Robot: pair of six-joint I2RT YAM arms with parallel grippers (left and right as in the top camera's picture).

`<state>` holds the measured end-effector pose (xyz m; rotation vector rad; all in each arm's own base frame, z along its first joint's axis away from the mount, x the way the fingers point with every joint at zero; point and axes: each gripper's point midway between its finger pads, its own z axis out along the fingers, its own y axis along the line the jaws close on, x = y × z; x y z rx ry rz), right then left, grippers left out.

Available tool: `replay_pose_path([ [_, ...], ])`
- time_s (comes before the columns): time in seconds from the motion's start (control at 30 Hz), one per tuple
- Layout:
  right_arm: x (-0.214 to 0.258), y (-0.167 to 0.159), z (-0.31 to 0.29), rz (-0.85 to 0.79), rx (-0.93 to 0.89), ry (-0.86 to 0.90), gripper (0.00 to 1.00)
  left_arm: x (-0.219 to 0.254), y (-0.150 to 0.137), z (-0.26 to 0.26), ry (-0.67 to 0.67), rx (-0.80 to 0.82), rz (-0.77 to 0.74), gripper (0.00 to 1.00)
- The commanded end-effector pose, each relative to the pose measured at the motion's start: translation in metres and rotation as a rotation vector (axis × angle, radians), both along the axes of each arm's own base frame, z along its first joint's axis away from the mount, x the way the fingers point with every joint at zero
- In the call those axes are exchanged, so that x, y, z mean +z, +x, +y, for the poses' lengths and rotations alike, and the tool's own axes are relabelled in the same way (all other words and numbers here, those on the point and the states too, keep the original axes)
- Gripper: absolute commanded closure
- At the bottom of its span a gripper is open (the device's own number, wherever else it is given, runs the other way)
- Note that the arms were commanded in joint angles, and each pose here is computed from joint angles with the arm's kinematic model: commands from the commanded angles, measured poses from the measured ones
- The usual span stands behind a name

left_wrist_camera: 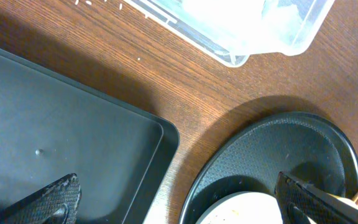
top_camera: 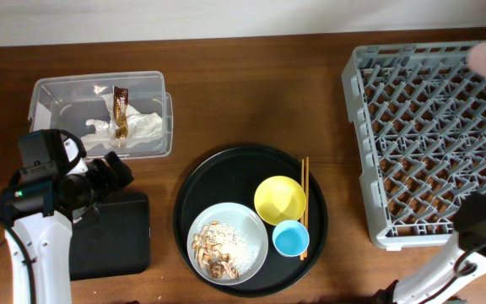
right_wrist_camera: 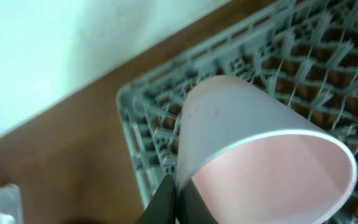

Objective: Sort waste into correct bins and load items into the dishwasher rack
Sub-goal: 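Lift the pink cup and carry it over the dishwasher rack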

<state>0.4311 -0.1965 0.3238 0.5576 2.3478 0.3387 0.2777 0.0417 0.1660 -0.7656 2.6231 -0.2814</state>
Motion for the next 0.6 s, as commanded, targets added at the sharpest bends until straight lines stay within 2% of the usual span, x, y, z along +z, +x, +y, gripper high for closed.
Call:
replay_pose_path([
  [0.0, -0.003, 0.016, -0.019, -0.170, 0.125, 0.186, 0.96, 0.009, 0.002, 0.002, 0.005, 0.017, -0.025, 0.01],
  [0.17, -0.035, 0.025, -0.069, -0.351, 0.213, 0.367, 0.96, 0.009, 0.002, 0.003, 0.005, 0.018, -0.024, 0.01],
  [0.33, -0.064, 0.032, -0.090, -0.511, 0.308, 0.575, 0.96, 0.009, 0.002, 0.002, 0.005, 0.017, -0.025, 0.01],
  [0.43, -0.089, 0.037, -0.094, -0.515, 0.312, 0.645, 0.96, 0.009, 0.002, 0.002, 0.005, 0.017, -0.025, 0.01],
  [0.57, -0.122, 0.041, -0.101, -0.441, 0.255, 0.653, 0.96, 0.009, 0.002, 0.002, 0.005, 0.017, -0.025, 0.01],
])
